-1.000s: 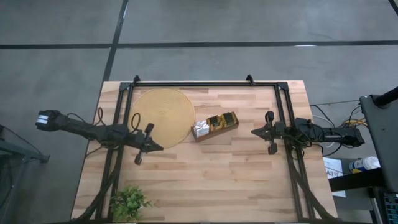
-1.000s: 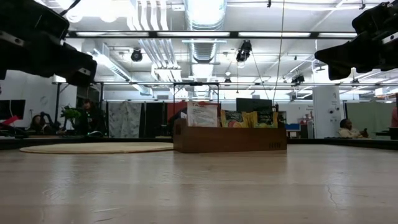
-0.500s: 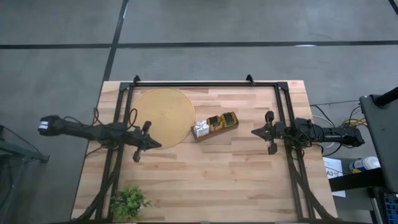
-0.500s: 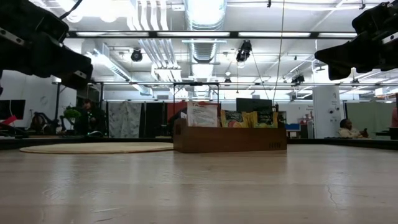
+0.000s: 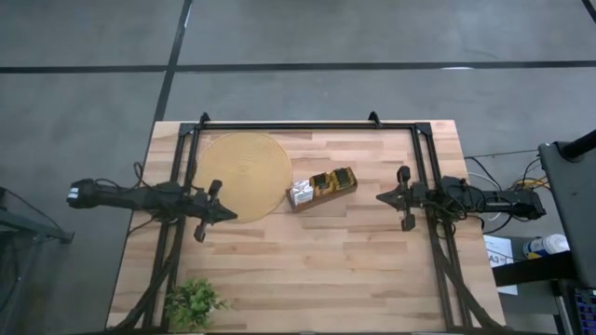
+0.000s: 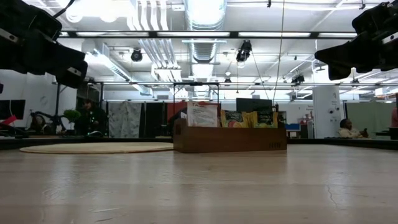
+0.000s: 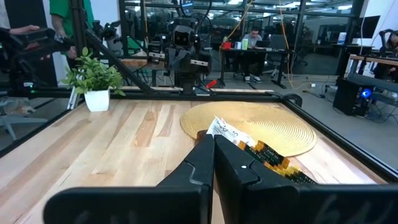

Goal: Pick & Place Tea
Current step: Return to Home Position

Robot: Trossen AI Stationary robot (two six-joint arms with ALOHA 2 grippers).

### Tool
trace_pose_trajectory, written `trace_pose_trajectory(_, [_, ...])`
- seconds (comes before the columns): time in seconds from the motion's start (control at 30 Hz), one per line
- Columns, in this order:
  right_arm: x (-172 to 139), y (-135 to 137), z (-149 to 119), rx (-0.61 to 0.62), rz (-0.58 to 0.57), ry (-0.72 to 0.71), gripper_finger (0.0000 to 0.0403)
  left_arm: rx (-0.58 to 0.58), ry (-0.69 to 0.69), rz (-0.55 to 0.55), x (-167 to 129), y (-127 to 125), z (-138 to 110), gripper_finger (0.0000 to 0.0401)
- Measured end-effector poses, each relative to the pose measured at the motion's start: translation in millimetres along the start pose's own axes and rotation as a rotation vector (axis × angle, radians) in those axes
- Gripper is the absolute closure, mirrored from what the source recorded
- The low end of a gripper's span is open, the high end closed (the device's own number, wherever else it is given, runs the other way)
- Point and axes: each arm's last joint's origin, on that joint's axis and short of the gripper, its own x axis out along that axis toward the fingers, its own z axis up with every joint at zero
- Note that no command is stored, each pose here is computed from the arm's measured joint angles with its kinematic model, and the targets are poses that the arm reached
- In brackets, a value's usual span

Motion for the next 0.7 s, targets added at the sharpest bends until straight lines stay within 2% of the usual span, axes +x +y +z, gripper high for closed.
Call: trace_pose_trajectory(0.7, [0.0, 0.0, 0.0, 0.000, 0.000, 0.000, 0.0394, 0.010, -0.102, -0.013, -6.4, -1.6, 7.6, 0.0401])
